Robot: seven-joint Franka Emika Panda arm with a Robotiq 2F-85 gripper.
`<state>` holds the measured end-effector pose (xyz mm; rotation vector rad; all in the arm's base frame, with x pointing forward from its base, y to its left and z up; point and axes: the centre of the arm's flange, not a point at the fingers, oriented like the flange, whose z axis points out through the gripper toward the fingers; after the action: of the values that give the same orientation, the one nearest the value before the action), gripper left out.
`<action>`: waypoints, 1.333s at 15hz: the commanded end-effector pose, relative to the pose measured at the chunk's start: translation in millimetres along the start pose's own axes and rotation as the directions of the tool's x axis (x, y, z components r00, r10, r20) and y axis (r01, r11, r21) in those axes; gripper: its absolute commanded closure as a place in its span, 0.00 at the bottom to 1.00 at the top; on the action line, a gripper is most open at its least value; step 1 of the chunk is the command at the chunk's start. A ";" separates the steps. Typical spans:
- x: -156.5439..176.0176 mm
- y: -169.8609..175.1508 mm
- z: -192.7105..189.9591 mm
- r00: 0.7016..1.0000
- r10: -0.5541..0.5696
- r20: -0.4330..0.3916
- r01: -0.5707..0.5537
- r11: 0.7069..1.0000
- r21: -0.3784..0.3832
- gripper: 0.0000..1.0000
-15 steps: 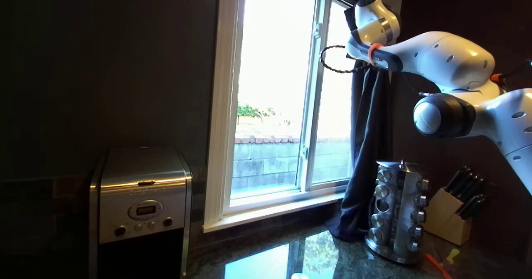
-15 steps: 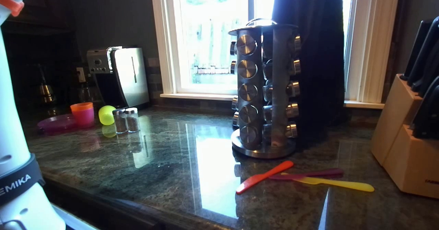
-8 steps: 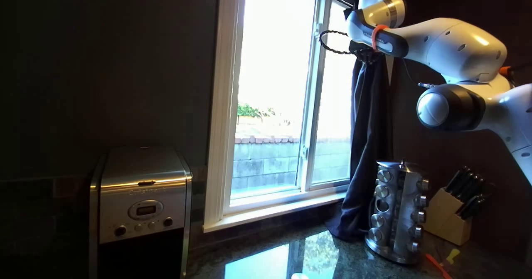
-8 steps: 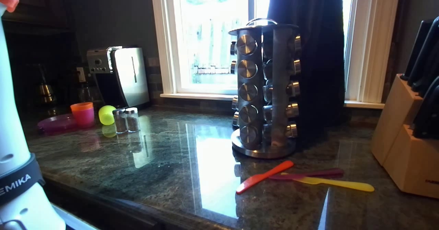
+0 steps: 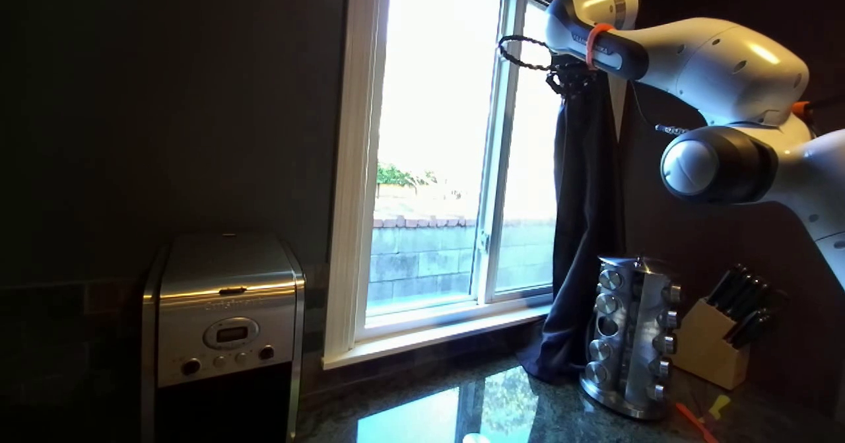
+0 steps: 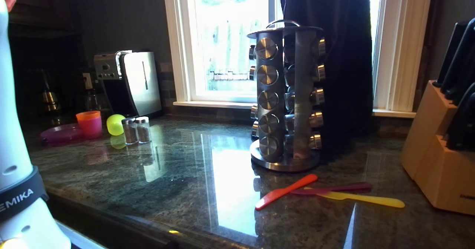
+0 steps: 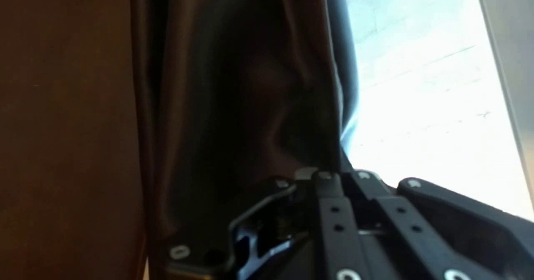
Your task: Move the curtain to the right
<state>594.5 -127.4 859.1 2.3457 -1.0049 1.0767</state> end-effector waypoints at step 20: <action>-56.1 2.2 -65.4 0.983 -0.016 0.185 0.096 0.895 -0.436 0.12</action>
<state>558.2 -78.3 852.2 2.1774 -1.0366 0.6890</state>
